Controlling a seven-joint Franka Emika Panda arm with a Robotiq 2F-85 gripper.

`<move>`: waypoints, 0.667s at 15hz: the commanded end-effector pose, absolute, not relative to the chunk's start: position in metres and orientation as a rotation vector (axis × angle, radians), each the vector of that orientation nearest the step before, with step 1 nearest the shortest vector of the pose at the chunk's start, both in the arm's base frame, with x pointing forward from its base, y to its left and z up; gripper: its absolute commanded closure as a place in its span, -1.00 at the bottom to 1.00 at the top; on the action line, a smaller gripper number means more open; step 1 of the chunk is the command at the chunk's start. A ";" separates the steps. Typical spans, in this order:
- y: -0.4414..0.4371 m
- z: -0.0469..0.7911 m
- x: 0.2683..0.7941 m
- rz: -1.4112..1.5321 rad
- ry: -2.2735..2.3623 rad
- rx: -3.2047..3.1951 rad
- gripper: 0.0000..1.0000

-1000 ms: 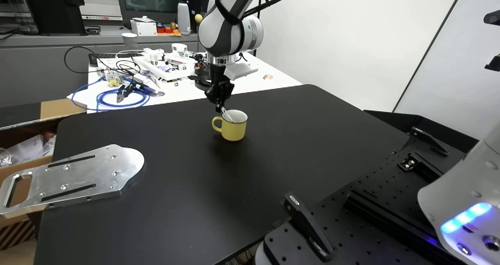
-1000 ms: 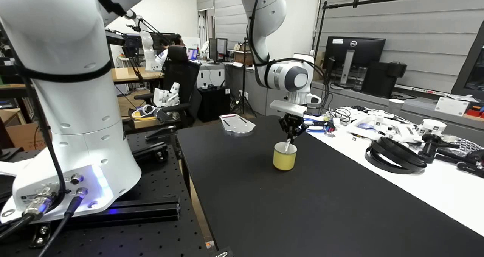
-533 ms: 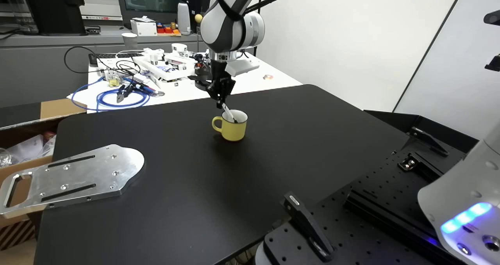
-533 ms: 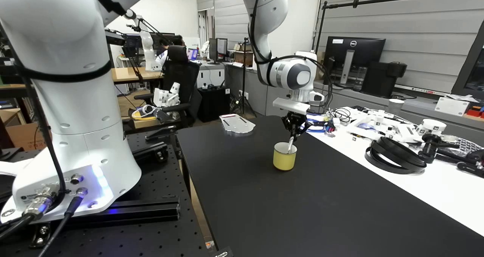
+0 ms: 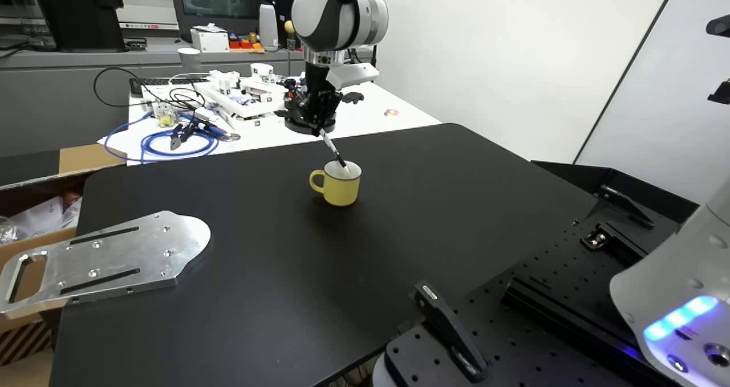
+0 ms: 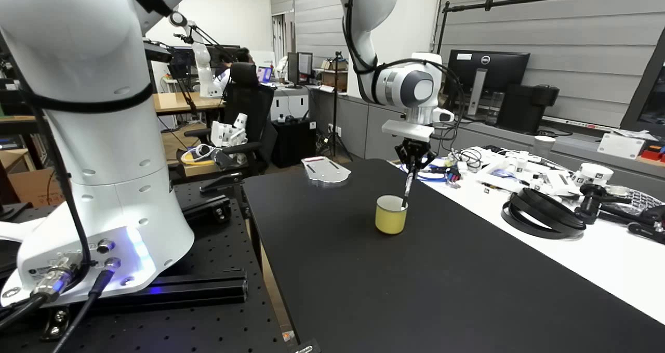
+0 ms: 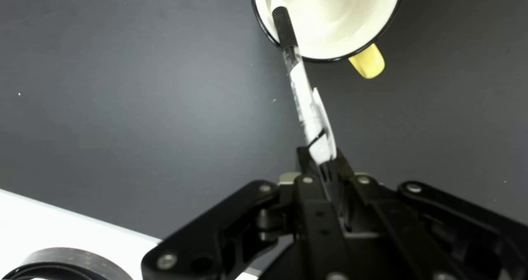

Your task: Remove the pen out of the cup and put it on the table

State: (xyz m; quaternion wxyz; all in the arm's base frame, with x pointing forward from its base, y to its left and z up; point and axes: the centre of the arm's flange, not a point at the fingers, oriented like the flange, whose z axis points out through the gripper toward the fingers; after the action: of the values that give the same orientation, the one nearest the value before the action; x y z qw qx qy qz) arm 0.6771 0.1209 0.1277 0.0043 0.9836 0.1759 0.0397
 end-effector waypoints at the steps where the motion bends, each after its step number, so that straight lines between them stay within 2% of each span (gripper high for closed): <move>1: 0.126 0.153 0.684 0.167 0.535 3.089 0.94; 10: 0.165 0.195 0.715 0.315 0.632 3.014 0.94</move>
State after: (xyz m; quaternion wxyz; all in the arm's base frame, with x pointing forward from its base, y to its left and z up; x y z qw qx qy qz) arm 0.7004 0.1524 0.1830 0.0051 0.9758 0.1986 0.0919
